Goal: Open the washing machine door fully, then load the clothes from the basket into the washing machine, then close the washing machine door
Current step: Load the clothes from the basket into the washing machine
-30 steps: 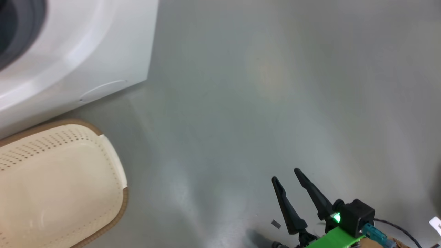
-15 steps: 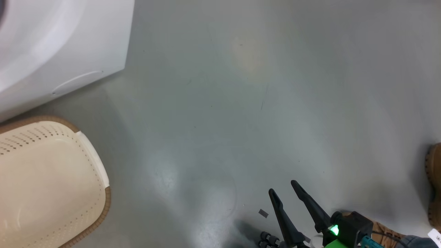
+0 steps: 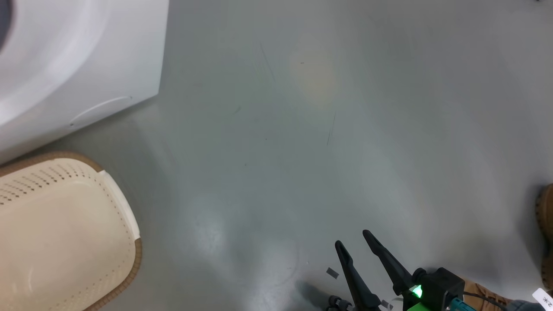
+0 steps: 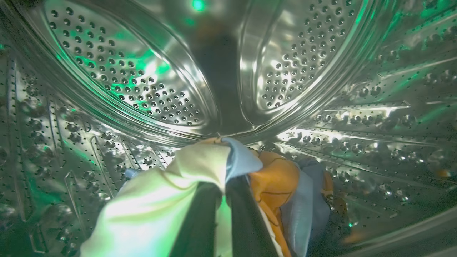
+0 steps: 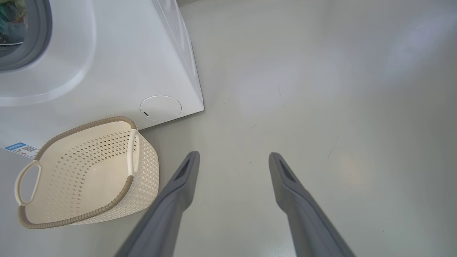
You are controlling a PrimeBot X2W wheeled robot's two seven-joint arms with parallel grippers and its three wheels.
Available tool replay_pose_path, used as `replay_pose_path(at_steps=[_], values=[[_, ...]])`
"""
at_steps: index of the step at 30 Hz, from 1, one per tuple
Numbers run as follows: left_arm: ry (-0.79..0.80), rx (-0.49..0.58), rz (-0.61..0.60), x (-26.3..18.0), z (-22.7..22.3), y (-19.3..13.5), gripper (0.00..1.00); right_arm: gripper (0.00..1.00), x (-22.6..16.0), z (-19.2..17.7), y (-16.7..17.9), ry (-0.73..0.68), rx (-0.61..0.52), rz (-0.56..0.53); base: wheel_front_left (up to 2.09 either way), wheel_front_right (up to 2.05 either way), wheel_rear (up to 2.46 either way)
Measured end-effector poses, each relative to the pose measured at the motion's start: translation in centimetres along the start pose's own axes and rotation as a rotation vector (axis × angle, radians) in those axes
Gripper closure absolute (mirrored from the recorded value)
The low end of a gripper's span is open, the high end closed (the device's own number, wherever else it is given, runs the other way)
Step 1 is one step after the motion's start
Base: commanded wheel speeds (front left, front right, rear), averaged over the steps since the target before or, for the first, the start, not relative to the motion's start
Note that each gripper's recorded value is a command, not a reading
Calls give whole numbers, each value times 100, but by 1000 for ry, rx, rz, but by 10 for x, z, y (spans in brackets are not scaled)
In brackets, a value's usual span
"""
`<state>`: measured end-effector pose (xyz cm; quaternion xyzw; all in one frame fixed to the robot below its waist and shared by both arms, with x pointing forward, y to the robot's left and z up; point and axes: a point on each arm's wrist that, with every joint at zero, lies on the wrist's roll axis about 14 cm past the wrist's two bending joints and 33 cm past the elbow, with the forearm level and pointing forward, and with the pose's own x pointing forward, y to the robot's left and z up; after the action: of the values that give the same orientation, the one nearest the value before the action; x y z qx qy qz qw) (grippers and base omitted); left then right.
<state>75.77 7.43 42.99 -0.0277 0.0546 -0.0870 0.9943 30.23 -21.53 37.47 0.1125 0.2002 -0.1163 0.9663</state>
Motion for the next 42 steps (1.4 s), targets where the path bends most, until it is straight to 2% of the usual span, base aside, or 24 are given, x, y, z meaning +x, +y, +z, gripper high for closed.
replay_pose_path(at_steps=[1, 6, 12, 18, 30, 42], values=[[7, 9, 4, -1, 1, -2, 0, 0, -1, 1, 0, -3, 1, 1, 0, 0, 0], [70, 50, -2, -8, -1, -14, 0, 0, -3, 6, 2, -23, 7, 10, 0, 0, 0], [94, 62, 34, -18, 7, -11, 0, 0, -4, 9, 4, -41, 14, 24, 0, 0, 0], [97, -30, 52, -35, 11, -17, 0, 0, -4, 14, 4, -61, 18, 35, 0, 0, 0], [139, -149, 67, -97, -4, -18, 0, 0, 8, 32, 30, -127, 2, 149, 0, 0, 0], [95, -256, -3, -171, 2, -35, 0, 0, 9, 51, 46, -196, 1, 220, 0, 0, 0]])
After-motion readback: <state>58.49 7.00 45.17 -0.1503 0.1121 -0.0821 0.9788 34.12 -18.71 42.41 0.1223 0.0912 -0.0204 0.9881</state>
